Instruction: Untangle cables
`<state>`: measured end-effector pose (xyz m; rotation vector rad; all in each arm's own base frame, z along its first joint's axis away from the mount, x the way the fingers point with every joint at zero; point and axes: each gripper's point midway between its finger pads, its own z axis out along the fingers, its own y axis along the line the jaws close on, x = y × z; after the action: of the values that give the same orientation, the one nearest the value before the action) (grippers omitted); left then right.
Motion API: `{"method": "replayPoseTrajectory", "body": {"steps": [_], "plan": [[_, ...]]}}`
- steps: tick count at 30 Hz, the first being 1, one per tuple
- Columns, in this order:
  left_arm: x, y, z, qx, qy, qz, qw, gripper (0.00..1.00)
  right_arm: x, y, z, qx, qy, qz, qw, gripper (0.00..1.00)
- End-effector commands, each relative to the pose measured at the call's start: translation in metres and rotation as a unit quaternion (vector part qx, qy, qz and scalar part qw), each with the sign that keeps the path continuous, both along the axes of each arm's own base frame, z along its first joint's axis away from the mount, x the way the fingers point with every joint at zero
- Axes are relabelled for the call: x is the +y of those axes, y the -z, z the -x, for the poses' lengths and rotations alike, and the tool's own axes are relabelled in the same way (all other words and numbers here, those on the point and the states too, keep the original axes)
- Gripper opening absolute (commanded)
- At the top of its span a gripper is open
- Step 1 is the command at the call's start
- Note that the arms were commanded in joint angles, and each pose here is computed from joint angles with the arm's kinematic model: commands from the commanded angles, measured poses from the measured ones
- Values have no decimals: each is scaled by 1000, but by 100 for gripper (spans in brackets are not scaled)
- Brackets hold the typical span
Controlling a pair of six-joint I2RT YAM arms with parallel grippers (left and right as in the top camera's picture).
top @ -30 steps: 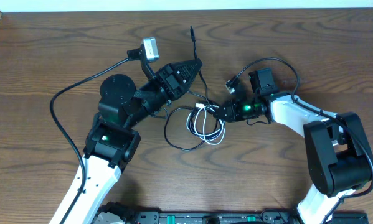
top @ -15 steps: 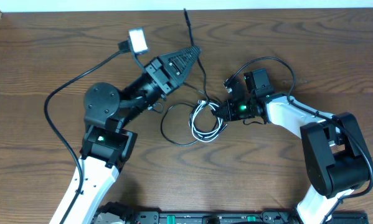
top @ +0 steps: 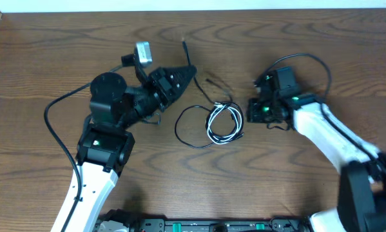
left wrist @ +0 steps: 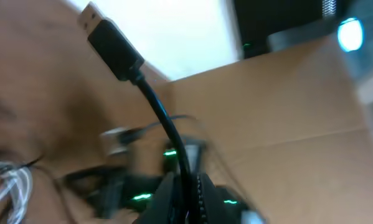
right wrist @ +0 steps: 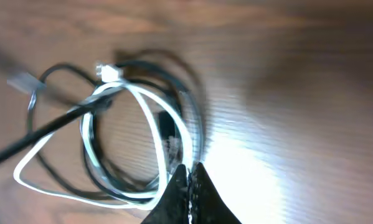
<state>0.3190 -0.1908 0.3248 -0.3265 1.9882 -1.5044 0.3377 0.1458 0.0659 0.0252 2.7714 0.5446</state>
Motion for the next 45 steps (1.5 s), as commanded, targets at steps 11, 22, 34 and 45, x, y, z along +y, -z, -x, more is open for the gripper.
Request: {"method": "replayPoseTrajectory", "body": {"steps": [11,22,34,45], "plan": [[26,70,12,36,-15,-177,983,49,-8,-89,-1,-108,35,-26,993,1],[-28,123,20,12,109,-256,960,57,-32,-85,-2,-92,70,-20,993,32],[-56,210,20,20,155,-397,904,56,-50,-77,5,-65,89,-7,994,34],[-77,271,17,47,182,-424,886,56,-51,-76,5,-64,88,-4,994,36]]}}
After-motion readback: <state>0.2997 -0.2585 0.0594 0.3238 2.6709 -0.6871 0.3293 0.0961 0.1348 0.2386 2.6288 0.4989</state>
